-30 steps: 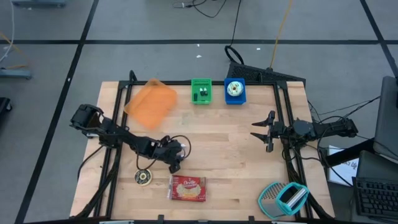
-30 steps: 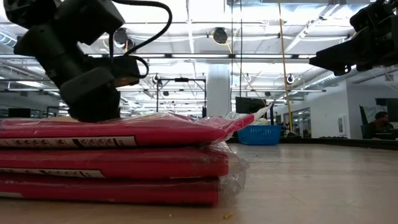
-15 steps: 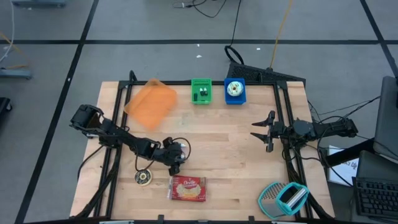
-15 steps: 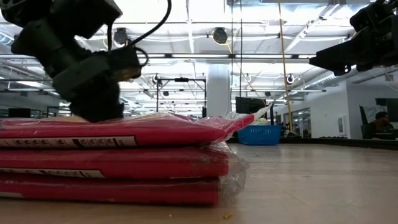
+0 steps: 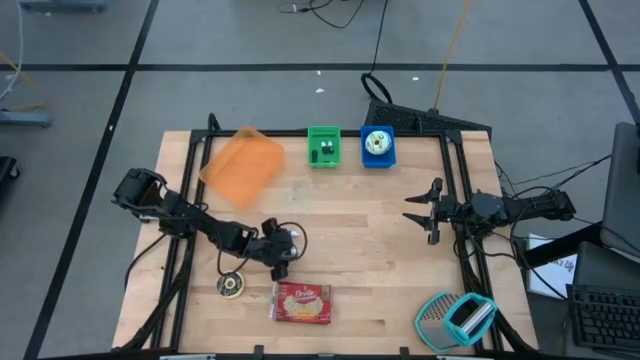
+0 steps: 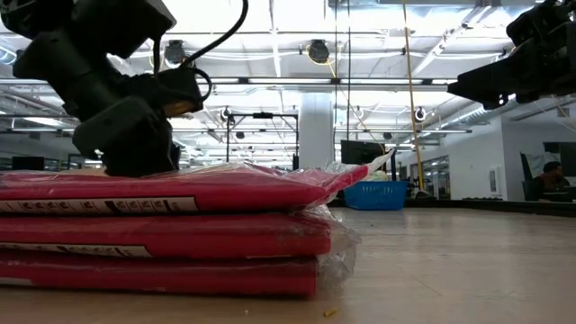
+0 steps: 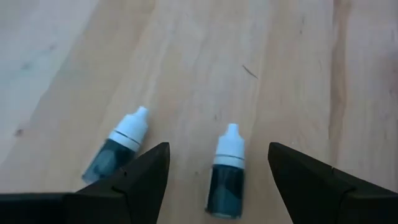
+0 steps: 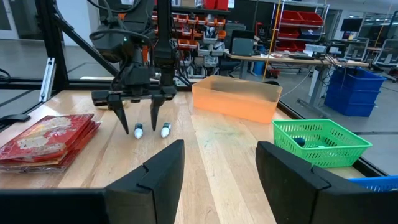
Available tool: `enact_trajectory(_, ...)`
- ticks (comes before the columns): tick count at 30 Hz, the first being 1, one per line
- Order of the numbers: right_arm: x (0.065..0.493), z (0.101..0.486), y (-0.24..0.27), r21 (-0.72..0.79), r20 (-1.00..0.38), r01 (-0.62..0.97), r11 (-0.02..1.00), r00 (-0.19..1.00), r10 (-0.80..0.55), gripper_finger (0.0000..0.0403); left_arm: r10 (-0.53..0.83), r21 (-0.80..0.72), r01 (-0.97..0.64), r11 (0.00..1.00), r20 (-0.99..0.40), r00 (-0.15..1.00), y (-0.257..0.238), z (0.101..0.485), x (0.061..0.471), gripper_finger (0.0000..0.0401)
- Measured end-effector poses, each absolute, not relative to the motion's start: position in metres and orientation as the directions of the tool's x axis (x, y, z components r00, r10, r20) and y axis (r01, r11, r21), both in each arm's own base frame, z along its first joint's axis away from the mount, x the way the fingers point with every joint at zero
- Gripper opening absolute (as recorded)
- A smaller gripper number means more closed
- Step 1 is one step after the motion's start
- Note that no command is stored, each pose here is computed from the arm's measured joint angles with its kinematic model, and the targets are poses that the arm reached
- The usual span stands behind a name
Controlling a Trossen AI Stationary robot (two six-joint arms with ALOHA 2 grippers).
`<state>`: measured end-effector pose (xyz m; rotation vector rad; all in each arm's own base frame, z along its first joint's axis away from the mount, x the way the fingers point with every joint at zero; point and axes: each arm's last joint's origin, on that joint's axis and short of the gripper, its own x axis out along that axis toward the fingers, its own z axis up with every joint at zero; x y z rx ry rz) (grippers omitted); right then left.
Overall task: Pick & Place Food Item
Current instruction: Put the black food coloring bottle into the green bin
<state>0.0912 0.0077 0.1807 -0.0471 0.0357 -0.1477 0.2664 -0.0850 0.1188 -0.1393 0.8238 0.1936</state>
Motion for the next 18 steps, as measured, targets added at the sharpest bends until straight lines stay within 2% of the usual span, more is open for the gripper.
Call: enact_trajectory(18, 0.0912, 0.1807, 0.0077, -0.050, -0.032, 0.146, 0.988, 0.989, -0.148, 0.0187, 0.119, -0.059, -0.234, 0.970, -0.726, 0.677, -0.0939, 0.1180, 0.2648, 0.0273)
